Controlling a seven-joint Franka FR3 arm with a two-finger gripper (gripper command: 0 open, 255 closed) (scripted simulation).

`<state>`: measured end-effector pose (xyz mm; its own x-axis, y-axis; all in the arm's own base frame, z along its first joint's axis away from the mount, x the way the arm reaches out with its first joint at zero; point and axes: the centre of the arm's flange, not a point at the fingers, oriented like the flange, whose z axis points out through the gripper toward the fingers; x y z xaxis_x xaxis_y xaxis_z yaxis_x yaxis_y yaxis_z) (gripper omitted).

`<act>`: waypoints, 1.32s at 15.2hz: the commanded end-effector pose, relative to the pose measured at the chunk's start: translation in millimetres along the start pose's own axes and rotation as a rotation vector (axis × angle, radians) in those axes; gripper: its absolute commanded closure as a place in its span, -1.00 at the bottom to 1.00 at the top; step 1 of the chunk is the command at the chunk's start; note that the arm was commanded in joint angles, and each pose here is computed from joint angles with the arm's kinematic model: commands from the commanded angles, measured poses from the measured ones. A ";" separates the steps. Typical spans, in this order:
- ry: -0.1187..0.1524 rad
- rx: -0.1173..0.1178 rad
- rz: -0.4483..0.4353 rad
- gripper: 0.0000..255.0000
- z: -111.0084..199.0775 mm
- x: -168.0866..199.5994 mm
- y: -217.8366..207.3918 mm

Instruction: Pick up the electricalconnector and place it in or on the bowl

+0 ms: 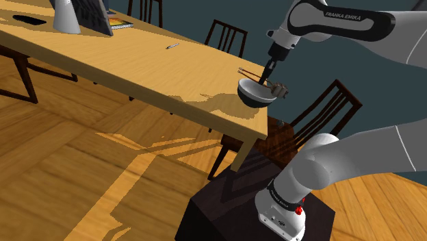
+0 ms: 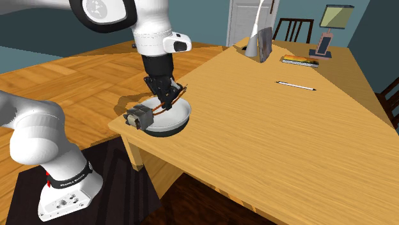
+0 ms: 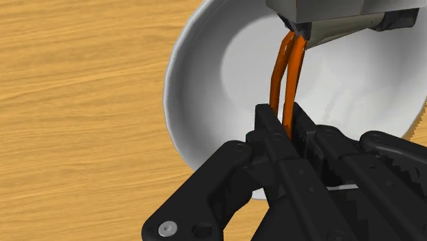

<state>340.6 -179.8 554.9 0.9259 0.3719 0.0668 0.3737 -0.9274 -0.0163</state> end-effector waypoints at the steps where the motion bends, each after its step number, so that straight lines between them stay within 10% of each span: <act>1: -0.002 0.002 0.001 1.00 0.9 -0.3 0.2; 2: -0.002 0.002 0.001 1.00 0.9 -0.3 0.2; 3: -0.002 0.002 0.001 -1.00 1.0 -0.4 0.3; 20: -0.002 0.001 0.001 -1.00 -49.0 -0.3 0.2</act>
<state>337.7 -182.1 603.8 0.9262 0.3713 0.0650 0.3731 -0.9276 -0.0178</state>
